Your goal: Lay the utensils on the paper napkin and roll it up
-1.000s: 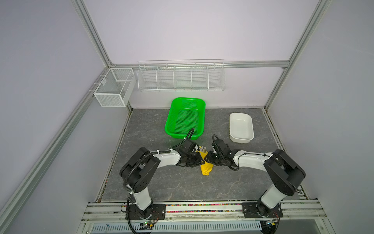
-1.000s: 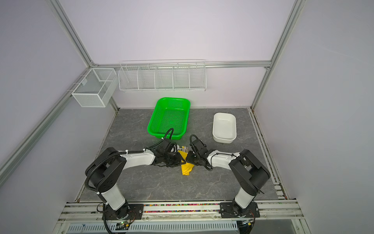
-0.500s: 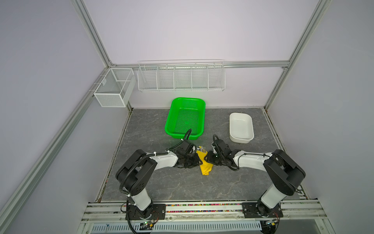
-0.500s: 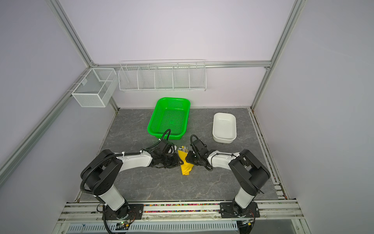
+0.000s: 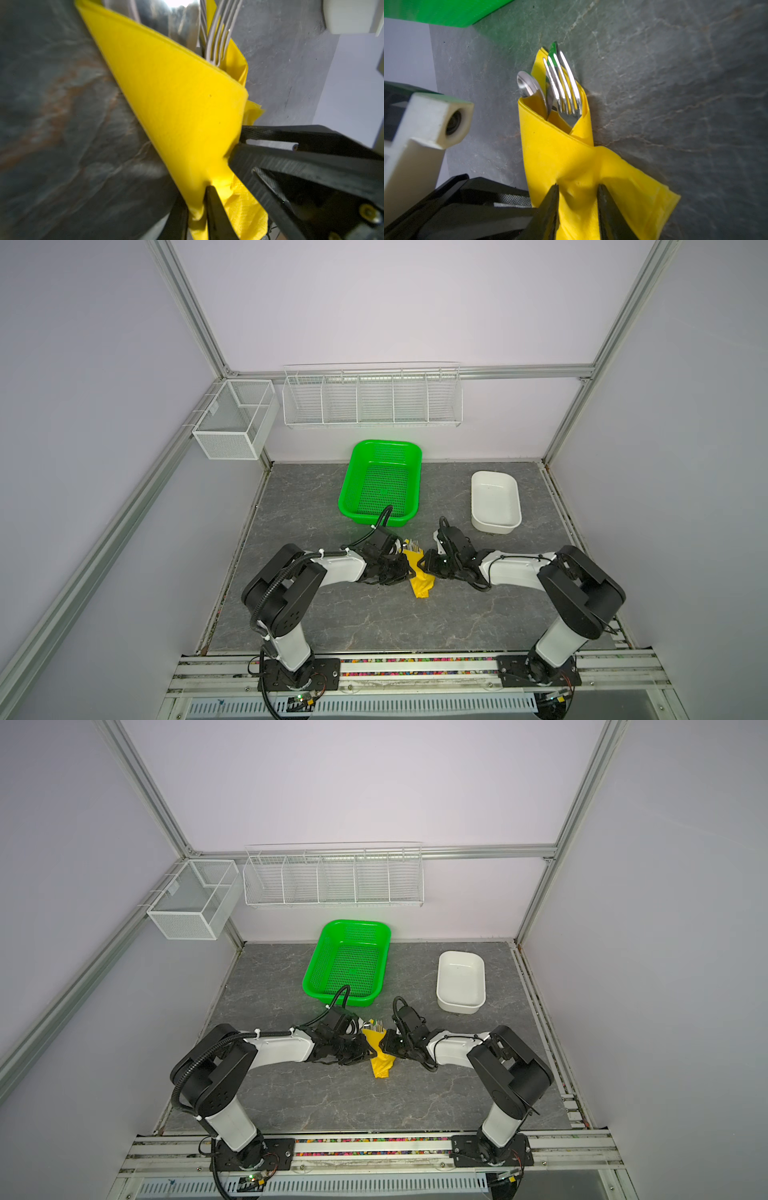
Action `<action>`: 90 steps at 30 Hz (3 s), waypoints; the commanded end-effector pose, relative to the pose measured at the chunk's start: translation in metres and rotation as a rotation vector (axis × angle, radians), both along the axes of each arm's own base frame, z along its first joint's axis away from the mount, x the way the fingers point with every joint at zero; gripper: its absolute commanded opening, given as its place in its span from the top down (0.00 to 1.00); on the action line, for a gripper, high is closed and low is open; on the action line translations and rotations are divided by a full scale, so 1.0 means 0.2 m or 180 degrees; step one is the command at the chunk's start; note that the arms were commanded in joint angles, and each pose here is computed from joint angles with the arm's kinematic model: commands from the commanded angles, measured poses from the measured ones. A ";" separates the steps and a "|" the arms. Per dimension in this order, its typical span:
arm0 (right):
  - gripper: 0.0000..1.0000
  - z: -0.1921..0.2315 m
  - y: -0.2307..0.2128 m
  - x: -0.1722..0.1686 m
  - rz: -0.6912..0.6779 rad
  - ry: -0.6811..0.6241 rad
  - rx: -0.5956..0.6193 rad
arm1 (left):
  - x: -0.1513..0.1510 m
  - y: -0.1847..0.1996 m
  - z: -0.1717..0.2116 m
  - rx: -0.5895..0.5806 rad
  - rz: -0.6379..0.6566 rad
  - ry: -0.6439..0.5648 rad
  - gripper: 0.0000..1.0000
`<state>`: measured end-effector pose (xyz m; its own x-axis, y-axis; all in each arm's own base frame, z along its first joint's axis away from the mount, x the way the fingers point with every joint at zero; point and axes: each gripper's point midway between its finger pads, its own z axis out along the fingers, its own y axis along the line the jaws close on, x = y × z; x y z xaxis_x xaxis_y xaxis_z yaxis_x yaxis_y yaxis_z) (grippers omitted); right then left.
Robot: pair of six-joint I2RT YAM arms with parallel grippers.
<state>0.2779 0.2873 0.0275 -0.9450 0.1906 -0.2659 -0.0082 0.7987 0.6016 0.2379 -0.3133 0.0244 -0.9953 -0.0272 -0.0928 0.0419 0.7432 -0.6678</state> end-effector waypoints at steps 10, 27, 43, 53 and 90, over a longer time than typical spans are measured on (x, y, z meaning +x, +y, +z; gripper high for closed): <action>0.71 -0.23 -0.08 -0.12 0.0216 0.0417 -0.0457 | -0.07 0.16 -0.20 0.0503 0.0139 0.0244 0.83; 0.77 -0.23 -0.04 -0.14 0.0625 0.0330 -0.1074 | -0.06 0.19 -0.20 0.0532 0.0213 0.0202 0.83; 0.92 0.01 0.08 -0.02 0.0304 -0.0127 -0.0094 | -0.02 0.27 0.06 0.0305 0.0503 -0.0232 0.68; 0.93 0.13 0.10 0.02 0.0192 -0.0391 0.0263 | 0.01 0.27 0.17 0.0002 0.0615 -0.0289 0.58; 0.93 0.71 0.08 0.03 0.0272 -0.1117 0.1069 | 0.21 0.13 0.64 -0.1763 0.0603 -0.0549 0.22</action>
